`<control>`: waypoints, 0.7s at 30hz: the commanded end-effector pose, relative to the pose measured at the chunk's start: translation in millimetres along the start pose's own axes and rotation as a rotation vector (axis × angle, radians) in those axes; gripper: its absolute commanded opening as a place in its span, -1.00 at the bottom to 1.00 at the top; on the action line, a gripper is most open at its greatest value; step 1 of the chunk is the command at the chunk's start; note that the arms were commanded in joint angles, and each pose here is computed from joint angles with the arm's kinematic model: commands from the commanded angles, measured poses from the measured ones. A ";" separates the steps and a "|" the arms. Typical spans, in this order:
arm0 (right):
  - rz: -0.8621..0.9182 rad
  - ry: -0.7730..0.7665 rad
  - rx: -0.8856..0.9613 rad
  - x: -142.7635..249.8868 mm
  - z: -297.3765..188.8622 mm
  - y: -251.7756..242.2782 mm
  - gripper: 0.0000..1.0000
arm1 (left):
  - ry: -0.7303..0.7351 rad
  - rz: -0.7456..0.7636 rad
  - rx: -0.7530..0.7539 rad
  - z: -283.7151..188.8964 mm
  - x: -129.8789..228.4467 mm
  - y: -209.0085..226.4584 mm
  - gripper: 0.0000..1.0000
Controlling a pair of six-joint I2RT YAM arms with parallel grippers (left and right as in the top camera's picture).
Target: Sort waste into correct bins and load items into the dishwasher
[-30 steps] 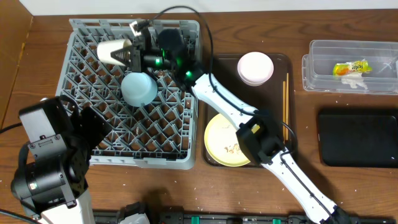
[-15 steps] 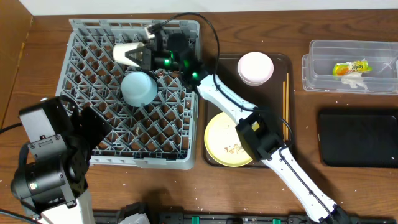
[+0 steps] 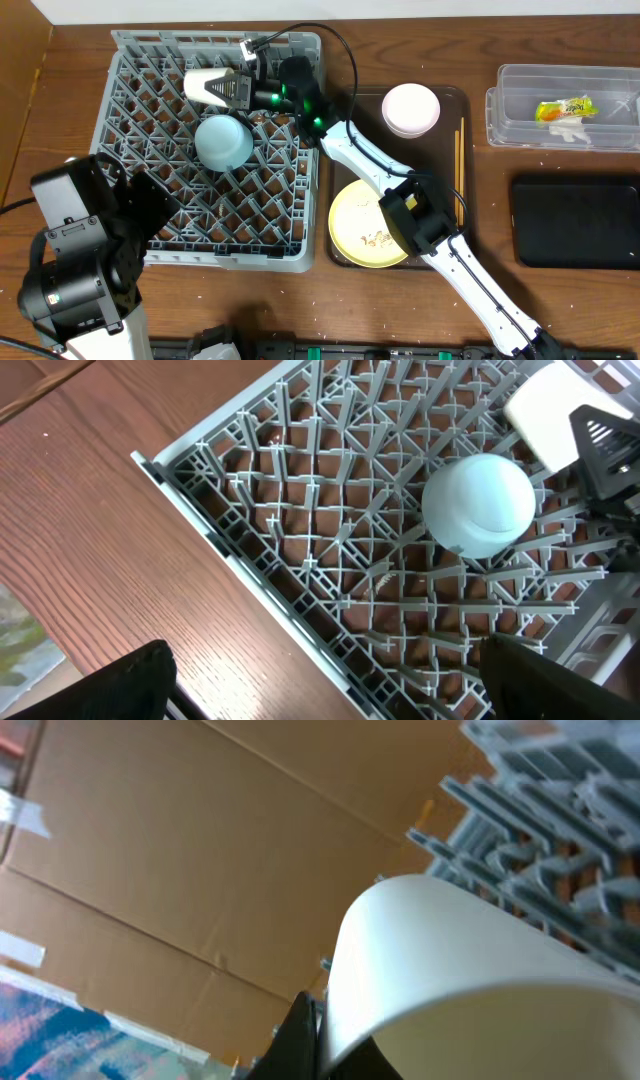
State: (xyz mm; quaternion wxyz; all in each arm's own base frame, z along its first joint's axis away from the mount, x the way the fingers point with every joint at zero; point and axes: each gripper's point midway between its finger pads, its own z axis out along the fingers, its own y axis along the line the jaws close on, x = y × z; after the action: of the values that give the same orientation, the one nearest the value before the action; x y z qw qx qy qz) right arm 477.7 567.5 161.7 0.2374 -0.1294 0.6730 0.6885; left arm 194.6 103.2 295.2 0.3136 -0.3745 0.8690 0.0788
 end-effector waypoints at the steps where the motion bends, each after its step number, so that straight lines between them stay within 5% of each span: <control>1: 0.059 0.050 0.066 18.8 1.8 -22.9 -0.98 | -0.012 -0.017 -0.010 -2.3 -3.1 2.3 0.96; 9: 0.078 0.067 0.120 21.4 -3.6 -38.8 -0.98 | -0.012 -0.017 -0.010 -2.3 -3.0 2.3 0.96; 16: 0.042 0.034 -0.059 11.5 3.6 9.4 -0.98 | -0.012 -0.017 -0.010 -2.3 -3.0 2.3 0.96; 21: 0.053 0.077 -0.016 34.7 15.2 3.4 -0.98 | -0.012 -0.017 -0.010 -2.3 -3.1 2.3 0.96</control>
State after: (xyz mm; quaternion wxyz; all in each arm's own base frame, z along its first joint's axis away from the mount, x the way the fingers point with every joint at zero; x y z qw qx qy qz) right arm 466.3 572.4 172.0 0.2203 -0.1365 0.6602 0.7050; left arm 194.6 103.2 295.2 0.3136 -0.3745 0.8690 0.0788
